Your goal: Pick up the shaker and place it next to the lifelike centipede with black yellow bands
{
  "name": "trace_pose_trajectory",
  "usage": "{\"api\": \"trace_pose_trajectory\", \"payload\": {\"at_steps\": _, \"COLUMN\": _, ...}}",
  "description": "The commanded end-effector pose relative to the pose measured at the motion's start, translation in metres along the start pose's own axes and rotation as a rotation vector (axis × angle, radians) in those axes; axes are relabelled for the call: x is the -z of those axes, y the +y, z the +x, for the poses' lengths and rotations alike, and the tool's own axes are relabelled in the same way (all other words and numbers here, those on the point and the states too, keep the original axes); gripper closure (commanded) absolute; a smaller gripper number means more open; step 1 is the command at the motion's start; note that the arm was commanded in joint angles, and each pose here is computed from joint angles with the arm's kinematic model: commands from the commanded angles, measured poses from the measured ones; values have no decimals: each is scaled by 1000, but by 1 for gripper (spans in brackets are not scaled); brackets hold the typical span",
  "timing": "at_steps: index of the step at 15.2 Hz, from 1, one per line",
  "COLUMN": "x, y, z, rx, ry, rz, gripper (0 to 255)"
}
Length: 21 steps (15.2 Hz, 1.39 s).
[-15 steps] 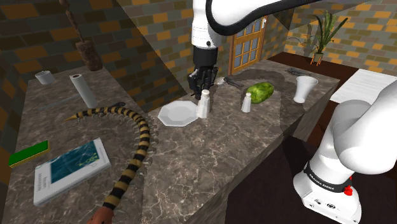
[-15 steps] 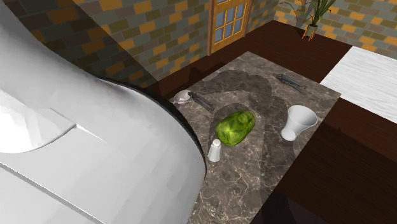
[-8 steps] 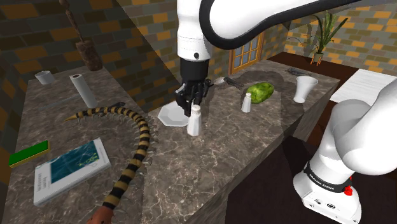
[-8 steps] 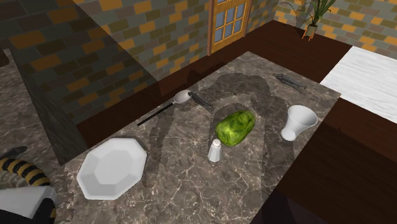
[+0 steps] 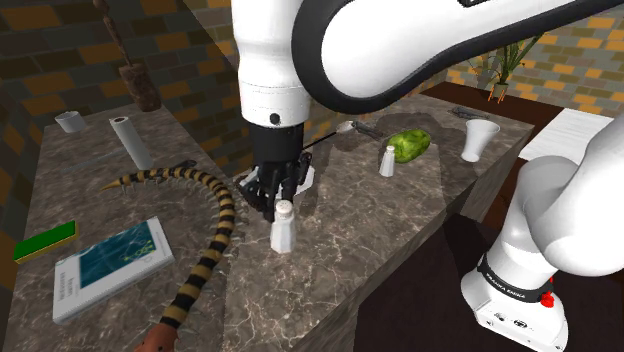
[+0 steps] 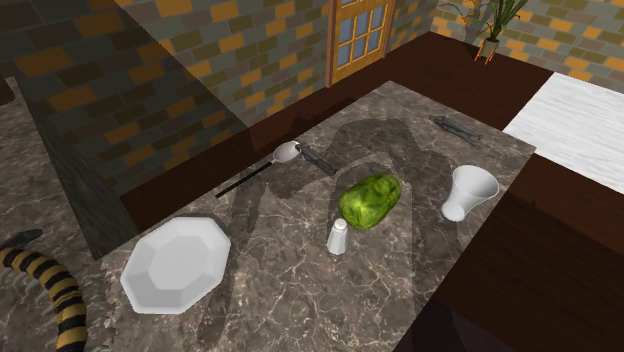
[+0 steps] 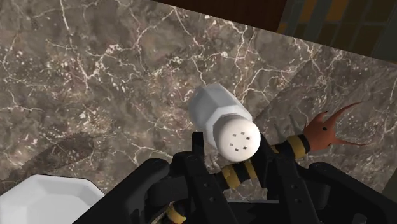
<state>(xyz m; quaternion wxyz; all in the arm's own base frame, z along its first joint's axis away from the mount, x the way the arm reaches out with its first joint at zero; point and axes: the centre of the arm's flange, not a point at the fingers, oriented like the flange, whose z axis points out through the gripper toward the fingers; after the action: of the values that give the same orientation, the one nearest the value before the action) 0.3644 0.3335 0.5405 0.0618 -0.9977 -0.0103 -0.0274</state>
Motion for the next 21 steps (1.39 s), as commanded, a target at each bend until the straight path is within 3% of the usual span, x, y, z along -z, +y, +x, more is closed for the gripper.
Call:
{"api": "trace_pose_trajectory", "payload": {"at_steps": 1, "x": -1, "y": -26, "z": -9, "rx": -1, "ry": 0, "rz": 1, "gripper": 255}}
{"api": "trace_pose_trajectory", "payload": {"at_steps": 6, "x": -7, "y": -89, "z": -31, "rx": -1, "ry": 0, "rz": 1, "gripper": 255}}
{"api": "trace_pose_trajectory", "payload": {"at_steps": 21, "x": -86, "y": -79, "z": -35, "rx": -1, "ry": 0, "rz": 1, "gripper": 255}}
